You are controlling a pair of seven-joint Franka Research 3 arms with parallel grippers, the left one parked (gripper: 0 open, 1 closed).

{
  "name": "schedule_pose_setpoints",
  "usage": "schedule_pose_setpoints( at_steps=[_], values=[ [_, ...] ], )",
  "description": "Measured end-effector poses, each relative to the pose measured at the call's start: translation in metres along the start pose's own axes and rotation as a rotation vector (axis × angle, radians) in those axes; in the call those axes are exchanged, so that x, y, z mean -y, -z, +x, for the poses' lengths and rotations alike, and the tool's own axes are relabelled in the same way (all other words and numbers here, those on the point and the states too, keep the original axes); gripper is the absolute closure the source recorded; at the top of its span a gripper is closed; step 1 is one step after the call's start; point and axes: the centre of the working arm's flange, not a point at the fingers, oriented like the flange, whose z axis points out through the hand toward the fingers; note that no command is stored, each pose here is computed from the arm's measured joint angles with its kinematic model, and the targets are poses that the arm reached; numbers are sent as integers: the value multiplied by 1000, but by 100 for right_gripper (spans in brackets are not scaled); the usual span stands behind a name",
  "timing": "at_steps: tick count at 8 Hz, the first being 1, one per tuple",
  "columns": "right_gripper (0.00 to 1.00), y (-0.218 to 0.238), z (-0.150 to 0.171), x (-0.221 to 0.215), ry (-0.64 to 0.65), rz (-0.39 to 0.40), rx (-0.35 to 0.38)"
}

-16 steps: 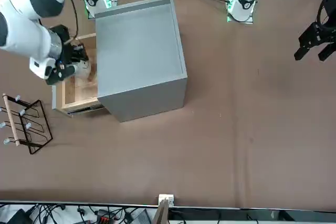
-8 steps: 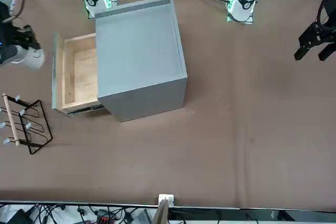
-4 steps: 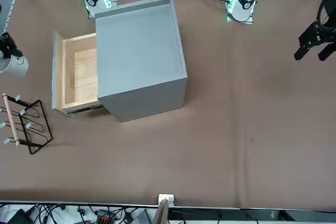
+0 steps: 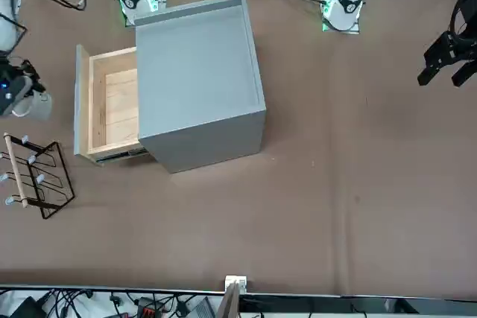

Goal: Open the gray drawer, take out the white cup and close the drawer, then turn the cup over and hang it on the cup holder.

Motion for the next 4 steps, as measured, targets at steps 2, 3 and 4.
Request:
schedule_pose_setpoints(
  at_steps=[2,3,4],
  values=[
    [94,-58,1,13,83,-39,-19],
    [94,-81,1,22,114,-42,-2],
    [94,-95,-2,28,150,-53,36]
  ],
)
